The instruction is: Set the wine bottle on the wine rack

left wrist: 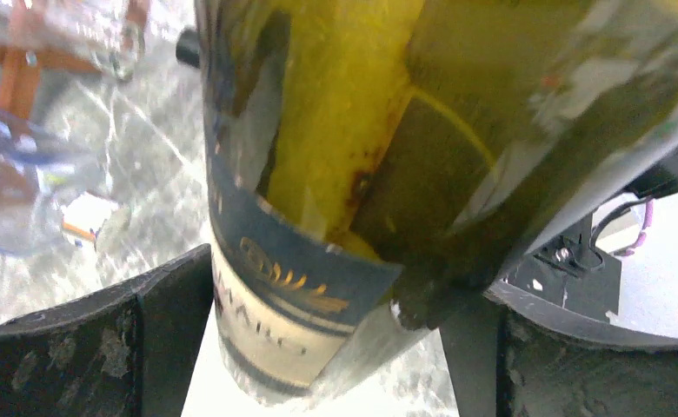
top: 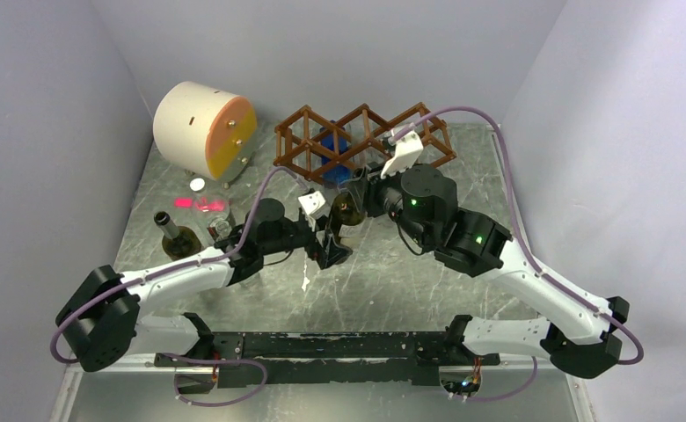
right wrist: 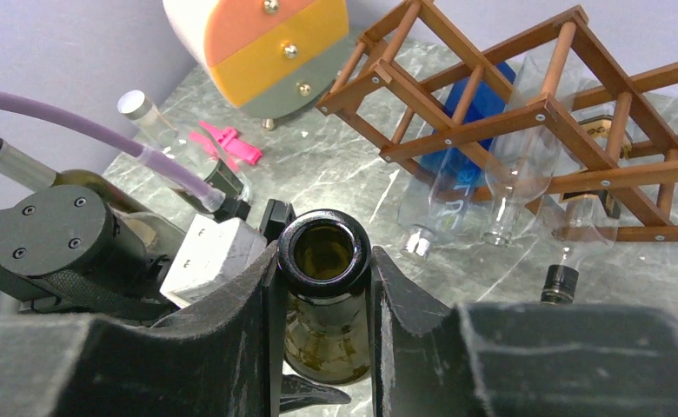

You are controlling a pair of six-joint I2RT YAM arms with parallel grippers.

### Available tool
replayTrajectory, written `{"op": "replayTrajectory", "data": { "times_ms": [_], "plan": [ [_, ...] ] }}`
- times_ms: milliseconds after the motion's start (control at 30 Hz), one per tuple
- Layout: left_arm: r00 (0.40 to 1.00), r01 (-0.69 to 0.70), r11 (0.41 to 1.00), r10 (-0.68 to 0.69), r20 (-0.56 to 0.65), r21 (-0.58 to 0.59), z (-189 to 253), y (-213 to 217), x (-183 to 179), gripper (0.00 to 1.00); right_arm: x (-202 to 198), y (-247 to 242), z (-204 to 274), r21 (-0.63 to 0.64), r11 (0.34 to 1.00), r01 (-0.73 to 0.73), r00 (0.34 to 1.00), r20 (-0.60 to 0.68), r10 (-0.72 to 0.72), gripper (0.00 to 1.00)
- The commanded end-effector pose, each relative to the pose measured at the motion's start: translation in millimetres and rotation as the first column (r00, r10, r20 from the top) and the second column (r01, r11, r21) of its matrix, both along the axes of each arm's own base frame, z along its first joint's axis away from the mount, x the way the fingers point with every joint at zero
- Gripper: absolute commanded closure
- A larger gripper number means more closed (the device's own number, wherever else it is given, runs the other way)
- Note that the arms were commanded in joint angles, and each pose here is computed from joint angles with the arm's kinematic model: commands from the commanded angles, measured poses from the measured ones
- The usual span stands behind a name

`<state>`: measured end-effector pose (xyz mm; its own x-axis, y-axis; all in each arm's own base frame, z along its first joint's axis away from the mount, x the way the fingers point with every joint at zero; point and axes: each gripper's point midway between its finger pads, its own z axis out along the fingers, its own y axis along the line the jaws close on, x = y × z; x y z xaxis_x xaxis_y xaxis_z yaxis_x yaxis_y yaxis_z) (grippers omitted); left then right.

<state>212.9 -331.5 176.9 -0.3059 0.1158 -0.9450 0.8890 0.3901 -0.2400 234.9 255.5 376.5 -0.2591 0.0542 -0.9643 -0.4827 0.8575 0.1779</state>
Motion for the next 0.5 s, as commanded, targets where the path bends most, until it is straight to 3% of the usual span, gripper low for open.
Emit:
{"op": "replayTrajectory", "data": {
  "times_ms": [0, 200, 233, 467],
  "plan": [
    [0.98, 0.058, 0.984, -0.024, 0.199, -0.166, 54.7, -16.3, 6.8, 0.05, -7.9, -0.9, 66.3, 0.197, 0.979, -0.048, 0.993, 0.117, 0.025, 1.0],
    [0.958, 0.145, 0.972, -0.091, 0.27, -0.186, 54.0, -21.5, -2.7, 0.05, -14.7, 2.1, 69.8, 0.216, 0.972, -0.091, 0.99, 0.123, 0.066, 1.0],
    [0.953, 0.168, 0.968, -0.11, 0.283, -0.189, 55.2, -22.7, -5.8, 0.01, -15.8, 2.0, 71.0, 0.22, 0.971, -0.097, 0.989, 0.126, 0.071, 1.0],
    [0.918, 0.253, 0.948, -0.172, 0.356, -0.193, 60.7, -23.7, -18.5, 0.23, -20.7, 2.0, 76.6, 0.243, 0.962, -0.122, 0.987, 0.136, 0.091, 1.0]
  ]
}}
